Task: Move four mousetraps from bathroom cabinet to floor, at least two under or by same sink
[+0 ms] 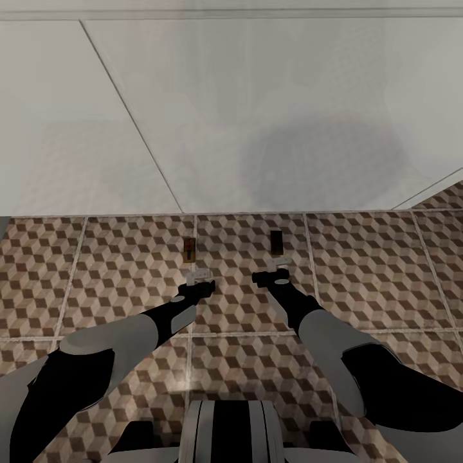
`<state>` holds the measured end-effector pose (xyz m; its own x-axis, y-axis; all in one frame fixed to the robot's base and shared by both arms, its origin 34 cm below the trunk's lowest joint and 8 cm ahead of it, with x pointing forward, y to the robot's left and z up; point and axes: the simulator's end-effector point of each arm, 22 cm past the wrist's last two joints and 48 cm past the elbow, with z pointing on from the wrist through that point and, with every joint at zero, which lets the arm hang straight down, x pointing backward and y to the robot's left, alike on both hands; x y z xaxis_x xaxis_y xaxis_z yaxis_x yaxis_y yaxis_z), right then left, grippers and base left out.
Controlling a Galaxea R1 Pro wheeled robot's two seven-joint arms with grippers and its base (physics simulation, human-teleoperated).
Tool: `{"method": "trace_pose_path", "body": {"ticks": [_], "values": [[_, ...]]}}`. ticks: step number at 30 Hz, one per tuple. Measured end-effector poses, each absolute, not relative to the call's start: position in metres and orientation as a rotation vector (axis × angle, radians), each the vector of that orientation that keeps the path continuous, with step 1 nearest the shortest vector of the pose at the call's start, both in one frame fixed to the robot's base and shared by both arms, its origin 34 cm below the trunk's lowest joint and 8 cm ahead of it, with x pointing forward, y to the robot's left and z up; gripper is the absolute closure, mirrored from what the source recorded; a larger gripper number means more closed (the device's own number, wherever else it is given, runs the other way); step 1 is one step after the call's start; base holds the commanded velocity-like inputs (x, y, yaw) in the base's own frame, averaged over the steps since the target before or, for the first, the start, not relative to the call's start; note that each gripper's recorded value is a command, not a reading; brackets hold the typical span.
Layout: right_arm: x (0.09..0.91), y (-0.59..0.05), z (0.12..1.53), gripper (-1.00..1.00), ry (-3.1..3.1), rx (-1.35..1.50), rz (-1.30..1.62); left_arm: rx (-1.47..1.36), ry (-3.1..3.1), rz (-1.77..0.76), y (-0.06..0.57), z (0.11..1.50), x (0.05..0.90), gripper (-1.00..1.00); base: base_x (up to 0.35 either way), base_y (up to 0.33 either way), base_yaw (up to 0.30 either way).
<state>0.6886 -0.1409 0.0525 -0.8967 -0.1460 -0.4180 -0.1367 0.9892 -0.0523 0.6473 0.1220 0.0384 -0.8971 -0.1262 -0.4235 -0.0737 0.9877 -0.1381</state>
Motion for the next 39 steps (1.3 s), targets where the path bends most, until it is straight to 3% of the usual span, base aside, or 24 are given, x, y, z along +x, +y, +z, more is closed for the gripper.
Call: {"method": "trace_pose_path", "body": {"ticks": [39], "values": [[0.743,-0.141,0.148,-1.00,2.547,-0.190,-0.040,-0.192,2.560,-0.044,0.125,0.131,0.700,-1.00,0.000,0.000,0.000]]}}
